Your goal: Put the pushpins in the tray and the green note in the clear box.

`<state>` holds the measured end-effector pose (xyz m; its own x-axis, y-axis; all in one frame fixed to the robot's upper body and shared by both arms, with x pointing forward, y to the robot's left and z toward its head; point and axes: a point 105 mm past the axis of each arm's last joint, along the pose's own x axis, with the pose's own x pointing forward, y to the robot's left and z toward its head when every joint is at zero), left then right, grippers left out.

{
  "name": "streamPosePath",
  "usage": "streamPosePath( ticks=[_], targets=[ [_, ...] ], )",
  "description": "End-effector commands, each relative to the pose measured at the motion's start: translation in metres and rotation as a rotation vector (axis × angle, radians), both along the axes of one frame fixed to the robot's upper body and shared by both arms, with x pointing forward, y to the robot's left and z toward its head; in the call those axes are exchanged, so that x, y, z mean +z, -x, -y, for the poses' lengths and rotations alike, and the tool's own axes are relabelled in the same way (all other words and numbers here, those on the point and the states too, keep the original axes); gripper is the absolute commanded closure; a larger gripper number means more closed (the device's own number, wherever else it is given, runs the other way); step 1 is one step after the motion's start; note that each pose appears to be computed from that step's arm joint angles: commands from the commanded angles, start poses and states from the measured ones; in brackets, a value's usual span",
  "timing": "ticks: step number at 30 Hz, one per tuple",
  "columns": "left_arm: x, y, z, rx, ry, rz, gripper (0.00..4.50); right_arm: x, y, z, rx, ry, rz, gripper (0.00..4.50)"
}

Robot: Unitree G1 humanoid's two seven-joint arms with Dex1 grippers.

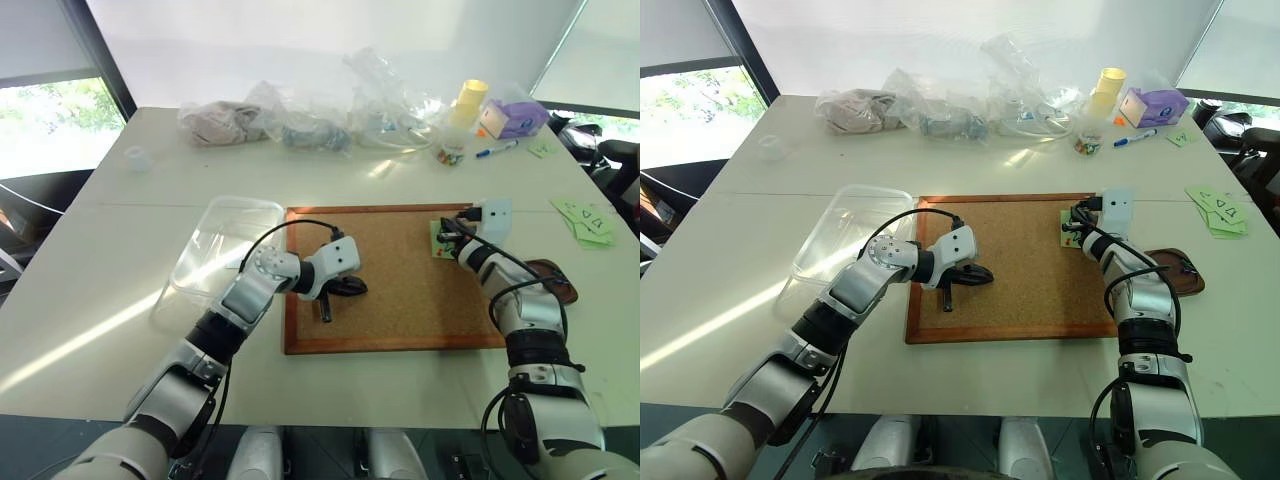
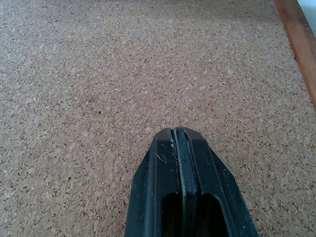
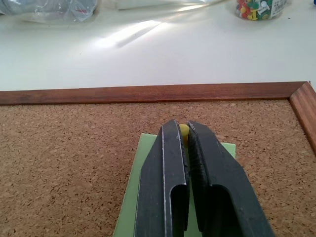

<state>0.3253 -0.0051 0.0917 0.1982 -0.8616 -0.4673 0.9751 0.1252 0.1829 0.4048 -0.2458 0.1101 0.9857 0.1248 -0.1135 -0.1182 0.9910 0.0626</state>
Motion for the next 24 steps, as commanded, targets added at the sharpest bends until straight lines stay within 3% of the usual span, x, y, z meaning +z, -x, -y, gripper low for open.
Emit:
streamPosePath(
  ticks=[1,2,3,5,7,23,24],
  targets=[
    [-0.0219,0.0088,-0.0017,-0.013,-0.066,-0.061,4.5,0.0174,0.0002,0.0067,-0.013,0.02,0.056,4.47],
    [-0.0218,0.0088,-0.0017,-0.014,-0.067,-0.06,4.5,0.0153,0.0005,0.0069,-0.012,0.028,0.048,4.47],
    [-0.0217,0.0087,-0.0017,-0.014,-0.066,-0.059,4.5,0.0137,0.0006,0.0076,-0.014,0.03,0.042,4.16],
    [-0.0216,0.0088,-0.0017,-0.015,-0.066,-0.058,4.5,0.0112,0.0006,0.0091,-0.019,0.043,0.029,3.49],
    [-0.0212,0.0087,-0.0015,-0.016,-0.065,-0.058,4.5,0.0108,0.0006,0.0105,-0.023,0.056,0.026,2.51],
    [-0.0203,0.0099,0.0002,-0.018,-0.057,-0.056,4.5,0.0153,-0.003,0.0061,0.004,0.085,0.026,2.51],
    [-0.0203,0.0102,0.0004,-0.019,-0.057,-0.056,4.5,0.015,-0.0035,0.0064,0.001,0.084,0.025,2.74]
  ],
)
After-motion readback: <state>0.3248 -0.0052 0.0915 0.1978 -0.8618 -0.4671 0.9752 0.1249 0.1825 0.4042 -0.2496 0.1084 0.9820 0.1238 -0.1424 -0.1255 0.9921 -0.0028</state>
